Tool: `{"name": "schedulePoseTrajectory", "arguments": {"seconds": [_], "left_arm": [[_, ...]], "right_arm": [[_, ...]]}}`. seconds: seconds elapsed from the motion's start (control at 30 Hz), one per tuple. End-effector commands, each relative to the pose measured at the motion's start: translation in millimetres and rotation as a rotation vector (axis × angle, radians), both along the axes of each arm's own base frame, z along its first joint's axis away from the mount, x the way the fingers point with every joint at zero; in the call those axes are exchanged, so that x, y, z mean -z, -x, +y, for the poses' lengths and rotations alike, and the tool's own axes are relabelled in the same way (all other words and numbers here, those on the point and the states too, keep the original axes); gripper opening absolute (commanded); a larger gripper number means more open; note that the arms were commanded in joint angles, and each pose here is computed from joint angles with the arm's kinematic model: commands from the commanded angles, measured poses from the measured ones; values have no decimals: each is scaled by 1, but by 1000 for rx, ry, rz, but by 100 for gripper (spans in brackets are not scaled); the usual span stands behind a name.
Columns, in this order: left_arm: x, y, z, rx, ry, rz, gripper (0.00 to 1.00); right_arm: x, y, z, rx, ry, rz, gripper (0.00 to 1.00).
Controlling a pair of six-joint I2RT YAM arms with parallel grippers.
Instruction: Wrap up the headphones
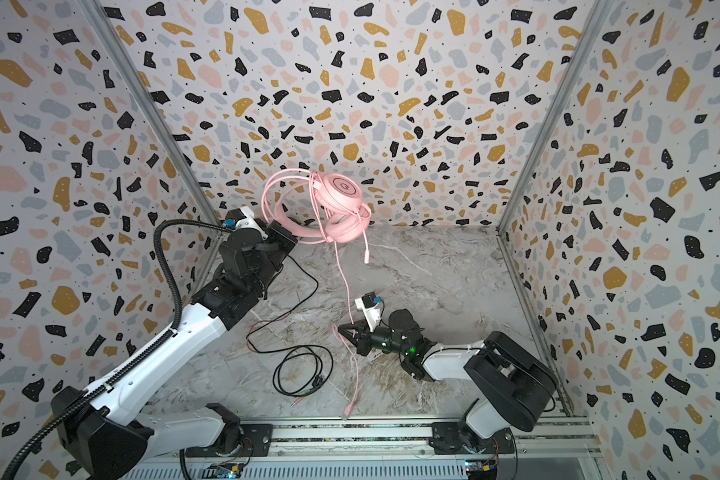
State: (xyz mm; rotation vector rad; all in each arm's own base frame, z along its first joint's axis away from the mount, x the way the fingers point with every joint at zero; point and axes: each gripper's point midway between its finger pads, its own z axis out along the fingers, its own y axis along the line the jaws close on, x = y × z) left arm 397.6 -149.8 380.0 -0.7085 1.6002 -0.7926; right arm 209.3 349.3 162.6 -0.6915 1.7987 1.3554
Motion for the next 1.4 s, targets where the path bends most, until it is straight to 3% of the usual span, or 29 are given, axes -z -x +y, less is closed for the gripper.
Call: {"name": "schedulePoseTrajectory", "arguments": {"seconds": [0.0,0.27,0.47,0.67,0.9,1.23,1.37], "left_arm": [[-20,-7,43,-269,44,-47,0],[5,-8,71,-451,-53,-11,0],[21,-10,79,-512,-130,26,0],[61,-14,71,-468,-244,120,0],[80,10,57,-440,-511,166,0],[118,34,5,-57,-799,192,0],[132,45,-31,217,-863,153,0]], "right_arm": [[-1,13,4,1,51,-9,7],[-13,60,7,-16,213,-120,2],[-56,65,-12,60,284,-244,0],[-123,46,-38,203,312,-383,0],[-175,3,-76,417,468,-526,0],[-230,-51,-136,693,593,-651,1],[-246,-64,-140,696,565,-668,1]]}}
